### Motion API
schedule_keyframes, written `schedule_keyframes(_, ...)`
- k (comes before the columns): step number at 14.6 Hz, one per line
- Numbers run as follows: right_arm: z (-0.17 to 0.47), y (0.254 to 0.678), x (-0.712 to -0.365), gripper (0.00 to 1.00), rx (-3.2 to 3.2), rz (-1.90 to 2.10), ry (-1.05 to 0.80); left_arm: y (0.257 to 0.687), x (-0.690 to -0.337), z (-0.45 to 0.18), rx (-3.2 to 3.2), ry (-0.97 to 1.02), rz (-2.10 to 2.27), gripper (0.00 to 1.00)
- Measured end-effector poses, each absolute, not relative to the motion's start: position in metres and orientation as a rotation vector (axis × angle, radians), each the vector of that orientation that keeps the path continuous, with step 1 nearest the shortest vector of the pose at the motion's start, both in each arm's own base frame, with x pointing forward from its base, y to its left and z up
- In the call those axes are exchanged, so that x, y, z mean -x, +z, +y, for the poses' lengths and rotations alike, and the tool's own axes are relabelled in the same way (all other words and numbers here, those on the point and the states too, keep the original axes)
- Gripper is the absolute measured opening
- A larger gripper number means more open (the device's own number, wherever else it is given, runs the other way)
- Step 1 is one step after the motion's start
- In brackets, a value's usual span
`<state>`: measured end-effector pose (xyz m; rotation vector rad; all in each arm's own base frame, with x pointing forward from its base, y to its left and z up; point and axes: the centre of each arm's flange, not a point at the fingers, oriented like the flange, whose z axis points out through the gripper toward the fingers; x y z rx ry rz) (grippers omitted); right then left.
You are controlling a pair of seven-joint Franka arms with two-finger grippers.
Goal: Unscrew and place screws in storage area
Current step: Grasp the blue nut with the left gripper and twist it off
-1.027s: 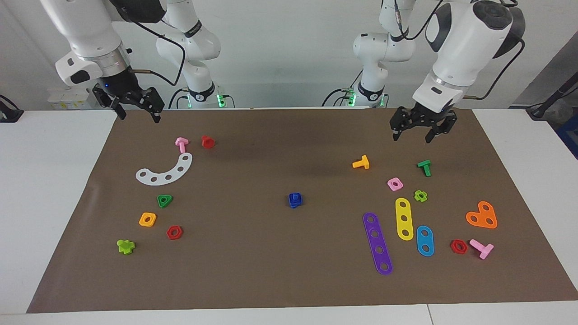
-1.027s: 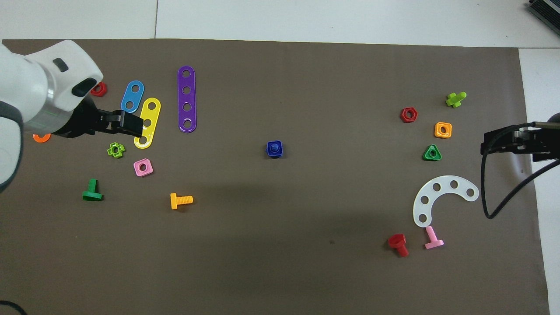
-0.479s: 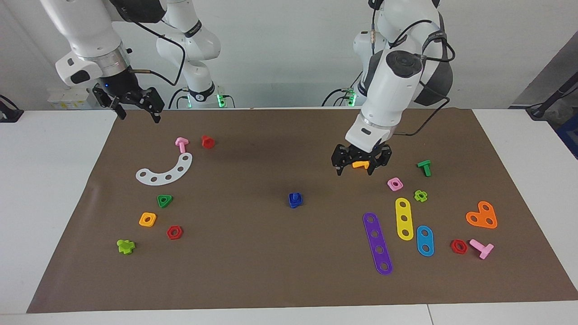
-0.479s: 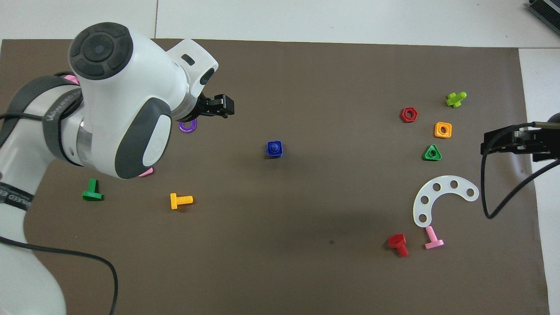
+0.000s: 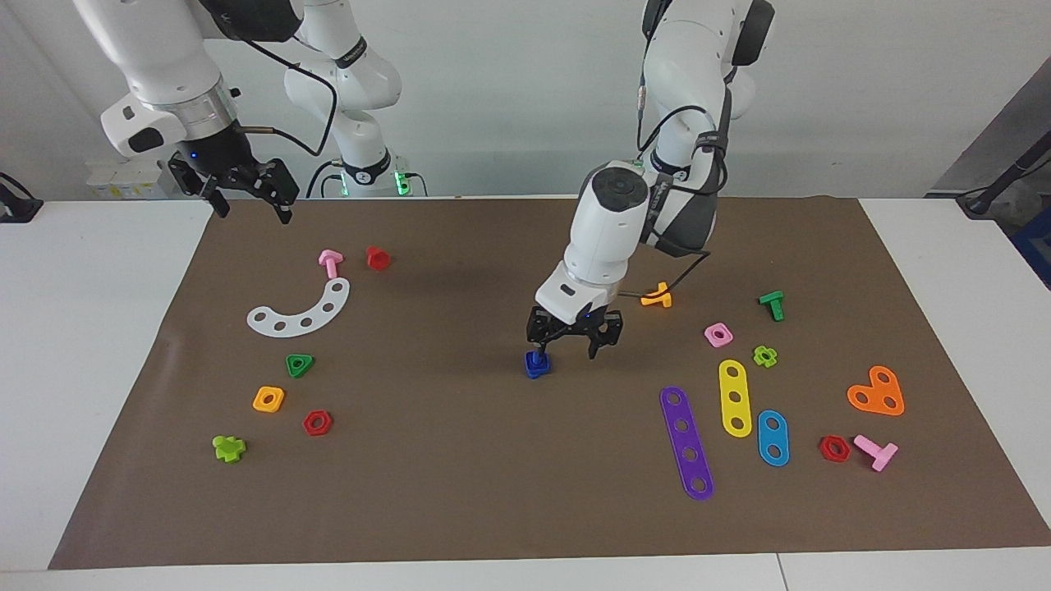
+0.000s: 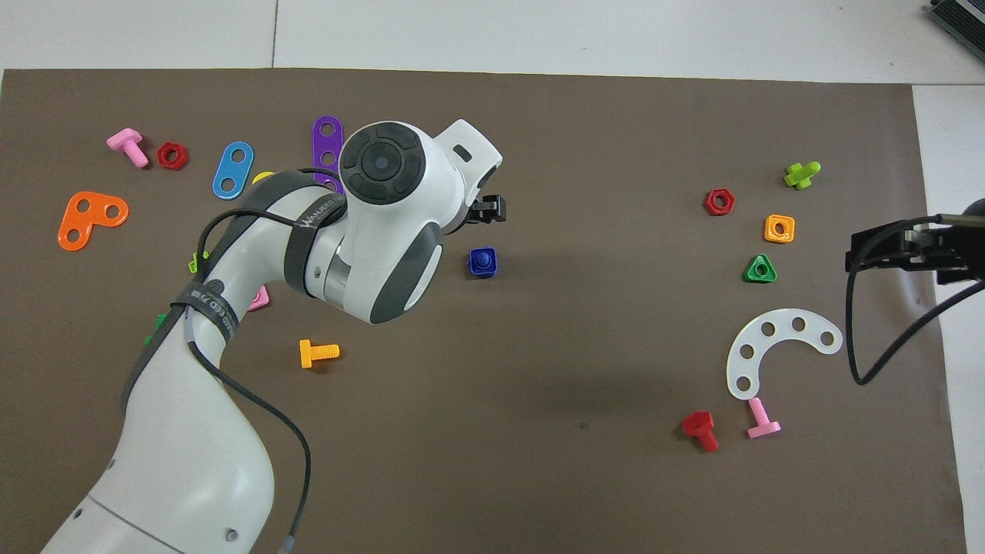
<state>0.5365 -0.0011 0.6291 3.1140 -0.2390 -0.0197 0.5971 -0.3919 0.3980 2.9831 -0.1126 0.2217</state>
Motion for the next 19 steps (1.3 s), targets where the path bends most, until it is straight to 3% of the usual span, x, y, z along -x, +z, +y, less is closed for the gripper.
schedule_keyframes(7, -0.001, 0.629, -0.537, 1.0, -3.114, -0.239, -0.02, 0.353, -0.585, -0.408, -3.009, 0.24, -0.189, 0.91)
schedule_keyframes(19, -0.001, 0.629, -0.537, 1.0, -3.114, -0.239, -0.02, 0.323, -0.563, -0.42, -3.023, 0.257, -0.281, 0.88)
